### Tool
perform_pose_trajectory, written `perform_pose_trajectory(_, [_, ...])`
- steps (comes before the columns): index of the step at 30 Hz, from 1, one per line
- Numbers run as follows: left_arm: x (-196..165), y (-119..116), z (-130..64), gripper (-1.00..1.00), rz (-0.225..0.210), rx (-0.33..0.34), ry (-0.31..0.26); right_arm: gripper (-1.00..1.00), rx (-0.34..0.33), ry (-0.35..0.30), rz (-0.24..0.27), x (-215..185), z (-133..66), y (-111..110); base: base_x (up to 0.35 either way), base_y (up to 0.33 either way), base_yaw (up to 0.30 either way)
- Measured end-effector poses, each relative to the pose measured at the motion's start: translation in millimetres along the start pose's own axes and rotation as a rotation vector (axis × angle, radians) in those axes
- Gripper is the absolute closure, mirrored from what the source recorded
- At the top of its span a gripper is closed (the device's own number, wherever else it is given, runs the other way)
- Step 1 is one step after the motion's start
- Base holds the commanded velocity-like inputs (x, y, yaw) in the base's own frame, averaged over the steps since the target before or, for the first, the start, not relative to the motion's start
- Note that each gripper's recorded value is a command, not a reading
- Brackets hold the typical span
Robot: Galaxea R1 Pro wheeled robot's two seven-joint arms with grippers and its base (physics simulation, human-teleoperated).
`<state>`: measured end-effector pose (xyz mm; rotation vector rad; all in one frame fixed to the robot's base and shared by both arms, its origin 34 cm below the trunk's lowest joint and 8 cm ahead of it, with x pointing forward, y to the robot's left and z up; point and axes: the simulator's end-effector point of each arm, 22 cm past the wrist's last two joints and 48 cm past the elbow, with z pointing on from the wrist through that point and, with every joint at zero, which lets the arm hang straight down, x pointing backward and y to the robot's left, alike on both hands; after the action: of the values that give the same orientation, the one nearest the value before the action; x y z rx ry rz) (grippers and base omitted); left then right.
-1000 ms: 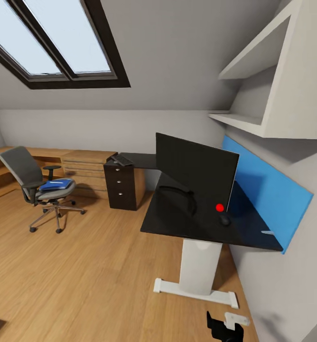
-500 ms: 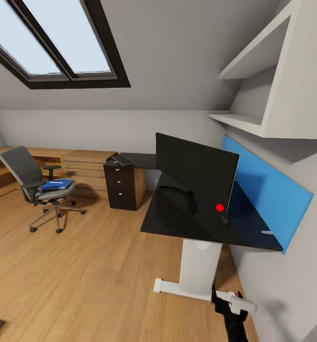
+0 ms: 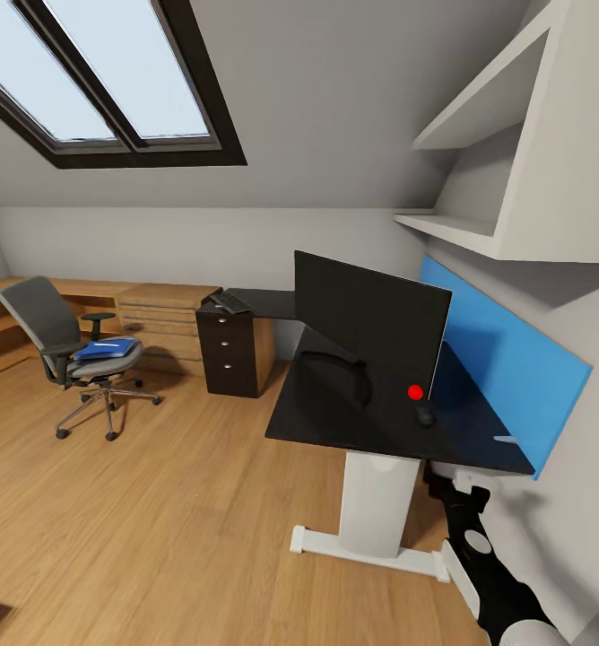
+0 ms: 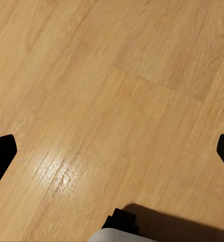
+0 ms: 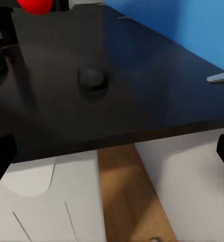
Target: In the bedroom, organize the workspace by keeping the computer under the desk, ensuring the monitor is on the desk, placing the keyboard on the desk next to the monitor, placing the mouse on the desk next to the keyboard, moving the folder from the swivel chair onto the desk next to the mouse, stacking the notebook on top of the folder with the pen on top of the notebook, and positioning the swivel chair next to the desk.
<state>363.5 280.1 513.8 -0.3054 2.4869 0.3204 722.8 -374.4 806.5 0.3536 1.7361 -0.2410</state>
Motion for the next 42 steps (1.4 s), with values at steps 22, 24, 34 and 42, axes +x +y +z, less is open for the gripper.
perform_pose_trajectory(22, [-0.9,-0.4,-0.2,-1.0,0.003,0.002,-0.004,-1.0,-0.017,0.099,-0.14,54.0,3.8,-1.5,0.049,0.0,0.0])
perform_pose_trajectory(24, [-0.9,-0.2,-0.2,-1.0,0.003,0.002,-0.004,-1.0,-0.018,0.092,-0.139,52.7,3.9,-1.1,0.271,0.0,0.0])
perform_pose_trajectory(34, [-0.6,-0.8,-0.3,-1.0,0.003,0.003,-0.003,-1.0,-0.02,0.087,-0.145,52.2,4.1,-2.2,0.27,0.0,0.0])
perform_pose_trajectory(42, [-0.6,-1.4,-0.4,-1.0,0.003,0.004,-0.003,-1.0,-0.018,0.089,-0.149,52.9,4.5,-4.7,0.241,0.0,0.0])
